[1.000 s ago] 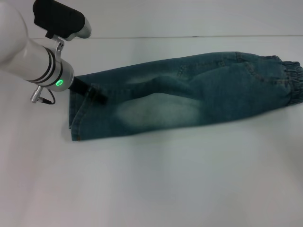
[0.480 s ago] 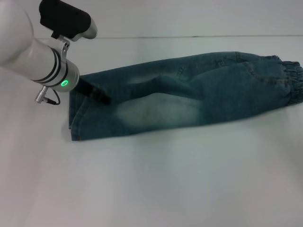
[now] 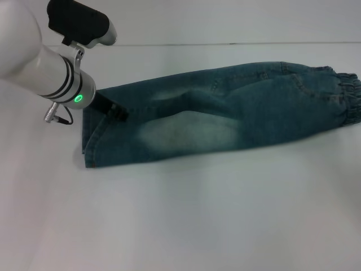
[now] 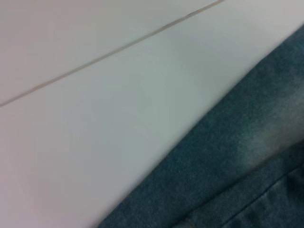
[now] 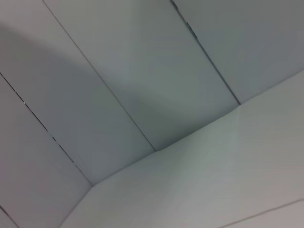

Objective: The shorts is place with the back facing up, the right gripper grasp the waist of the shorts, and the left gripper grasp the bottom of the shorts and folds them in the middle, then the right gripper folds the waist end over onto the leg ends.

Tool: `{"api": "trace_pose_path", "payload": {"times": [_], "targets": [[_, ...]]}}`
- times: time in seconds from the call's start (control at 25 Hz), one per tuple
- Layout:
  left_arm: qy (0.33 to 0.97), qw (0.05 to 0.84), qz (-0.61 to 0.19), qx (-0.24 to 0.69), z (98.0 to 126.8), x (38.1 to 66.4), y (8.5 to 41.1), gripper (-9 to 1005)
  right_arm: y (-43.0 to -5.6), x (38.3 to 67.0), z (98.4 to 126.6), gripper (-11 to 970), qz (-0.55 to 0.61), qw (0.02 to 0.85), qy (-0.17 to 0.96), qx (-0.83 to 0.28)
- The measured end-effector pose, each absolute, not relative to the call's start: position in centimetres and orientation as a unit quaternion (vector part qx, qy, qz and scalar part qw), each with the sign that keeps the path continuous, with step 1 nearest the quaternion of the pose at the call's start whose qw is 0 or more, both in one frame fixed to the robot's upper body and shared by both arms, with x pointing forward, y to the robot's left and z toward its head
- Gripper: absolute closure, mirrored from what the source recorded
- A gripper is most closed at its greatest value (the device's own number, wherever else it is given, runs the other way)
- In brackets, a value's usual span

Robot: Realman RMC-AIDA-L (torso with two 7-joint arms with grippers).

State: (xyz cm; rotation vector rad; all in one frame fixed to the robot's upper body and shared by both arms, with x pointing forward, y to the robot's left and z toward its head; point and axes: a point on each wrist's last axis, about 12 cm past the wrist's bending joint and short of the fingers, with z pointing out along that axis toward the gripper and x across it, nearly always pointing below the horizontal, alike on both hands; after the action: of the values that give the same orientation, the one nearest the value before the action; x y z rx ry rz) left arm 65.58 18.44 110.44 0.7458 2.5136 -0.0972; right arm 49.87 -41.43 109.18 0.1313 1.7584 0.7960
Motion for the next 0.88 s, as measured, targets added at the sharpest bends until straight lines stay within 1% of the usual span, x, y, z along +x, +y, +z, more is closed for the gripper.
{"api": "trace_pose_path", "payload": {"times": [0.24, 0.68, 0.76, 0.88], "targets": [[0.927, 0.252, -0.037, 0.276, 110.22, 65.49, 18.28, 575, -41.35, 49.85, 109.31, 16, 0.343, 0.569, 0.745, 0.053], [0.926, 0.27, -0.037, 0.261, 110.82, 66.02, 18.25, 571, -41.42, 49.79, 109.36, 16, 0.343, 0.57, 0.745, 0.051], [0.925, 0.274, -0.036, 0.26, 110.88, 66.11, 18.25, 492, -41.42, 49.79, 109.36, 16, 0.343, 0.57, 0.745, 0.051], [0.924, 0.278, -0.034, 0.261, 110.76, 66.15, 18.12, 416, -41.41, 49.78, 109.35, 16, 0.343, 0.57, 0.745, 0.051]]}}
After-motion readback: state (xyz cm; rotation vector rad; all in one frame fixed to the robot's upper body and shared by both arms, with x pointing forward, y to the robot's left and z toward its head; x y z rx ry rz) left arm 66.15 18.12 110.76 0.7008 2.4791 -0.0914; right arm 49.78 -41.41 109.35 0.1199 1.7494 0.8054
